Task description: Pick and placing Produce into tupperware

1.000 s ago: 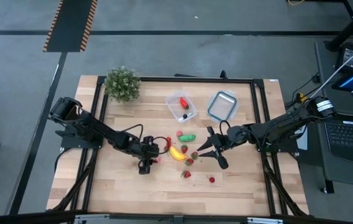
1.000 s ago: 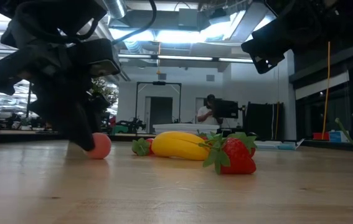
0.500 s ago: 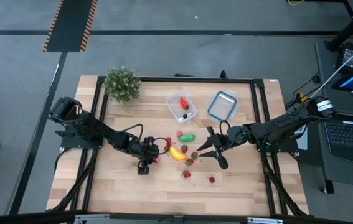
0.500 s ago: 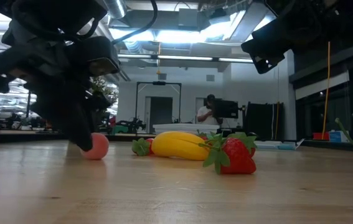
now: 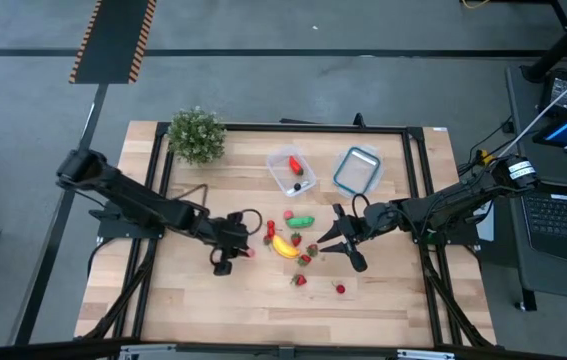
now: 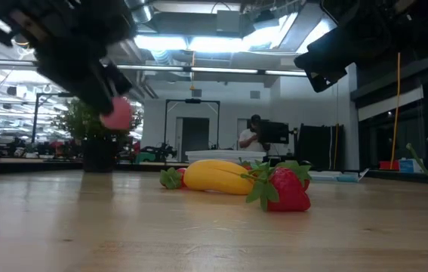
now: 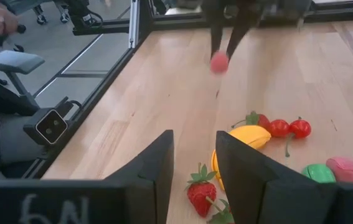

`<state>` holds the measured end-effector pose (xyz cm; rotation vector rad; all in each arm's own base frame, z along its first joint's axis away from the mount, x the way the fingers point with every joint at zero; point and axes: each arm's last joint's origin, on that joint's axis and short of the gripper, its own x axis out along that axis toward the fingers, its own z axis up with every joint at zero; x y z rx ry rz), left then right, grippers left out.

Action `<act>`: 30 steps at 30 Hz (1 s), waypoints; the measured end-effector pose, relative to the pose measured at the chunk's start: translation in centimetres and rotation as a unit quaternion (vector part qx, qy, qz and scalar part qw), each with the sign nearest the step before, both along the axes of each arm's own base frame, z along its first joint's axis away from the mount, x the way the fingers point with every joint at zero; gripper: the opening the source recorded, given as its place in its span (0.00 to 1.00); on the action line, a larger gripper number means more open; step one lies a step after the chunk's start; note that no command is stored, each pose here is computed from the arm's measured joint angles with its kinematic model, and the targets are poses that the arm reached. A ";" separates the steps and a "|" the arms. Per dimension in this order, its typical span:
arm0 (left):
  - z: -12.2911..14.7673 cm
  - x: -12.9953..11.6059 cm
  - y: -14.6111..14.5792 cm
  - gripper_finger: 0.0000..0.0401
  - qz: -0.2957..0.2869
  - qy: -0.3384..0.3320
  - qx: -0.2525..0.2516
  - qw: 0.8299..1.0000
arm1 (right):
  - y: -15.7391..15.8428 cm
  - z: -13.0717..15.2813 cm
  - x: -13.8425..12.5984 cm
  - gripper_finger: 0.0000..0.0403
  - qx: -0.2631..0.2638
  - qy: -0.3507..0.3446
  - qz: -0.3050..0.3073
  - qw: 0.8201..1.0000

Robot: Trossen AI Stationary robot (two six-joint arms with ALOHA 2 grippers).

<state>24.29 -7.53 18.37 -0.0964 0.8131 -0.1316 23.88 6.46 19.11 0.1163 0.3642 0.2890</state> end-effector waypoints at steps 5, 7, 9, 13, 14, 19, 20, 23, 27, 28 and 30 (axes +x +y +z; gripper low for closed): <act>2.8 -1.8 0.7 0.10 0.015 -0.039 0.013 0.999 | 0.0 -0.1 0.0 0.30 -0.001 0.004 0.000 1.000; 3.7 -2.5 1.0 0.10 0.017 -0.056 0.020 0.998 | 0.0 -0.1 0.0 0.30 -0.001 0.004 0.000 1.000; 4.5 -3.0 1.2 0.10 0.022 -0.073 0.022 0.997 | 0.0 -0.1 0.0 0.30 -0.001 0.004 0.000 1.000; 5.6 -4.0 1.7 0.10 0.031 -0.095 0.045 0.994 | 0.0 -0.1 0.0 0.30 -0.002 0.004 0.000 1.000; 5.8 -4.2 1.8 0.10 0.032 -0.101 0.052 0.993 | 0.0 -0.1 0.0 0.30 -0.002 0.004 0.000 1.000; 6.7 -4.9 2.1 0.10 0.038 -0.126 0.068 0.989 | 0.0 -0.1 0.0 0.30 -0.002 0.003 0.000 1.000; 6.8 -5.0 2.2 0.10 0.040 -0.130 0.068 0.988 | 0.0 -0.1 0.0 0.30 -0.003 0.004 0.000 1.000; 6.4 -5.4 2.3 0.10 0.047 -0.133 0.072 0.987 | 0.0 -0.1 0.0 0.30 -0.004 0.003 0.001 1.000; 4.8 -6.0 2.5 0.10 0.059 -0.154 0.058 0.985 | 0.0 -0.1 0.0 0.30 -0.011 0.001 0.004 1.000; 4.5 -6.1 2.6 0.10 0.061 -0.165 0.053 0.983 | 0.0 -0.1 0.0 0.30 -0.013 0.000 0.004 1.000; 4.0 -6.3 2.7 0.09 0.062 -0.190 0.045 0.979 | 0.0 0.0 0.0 0.30 -0.015 -0.002 0.005 1.000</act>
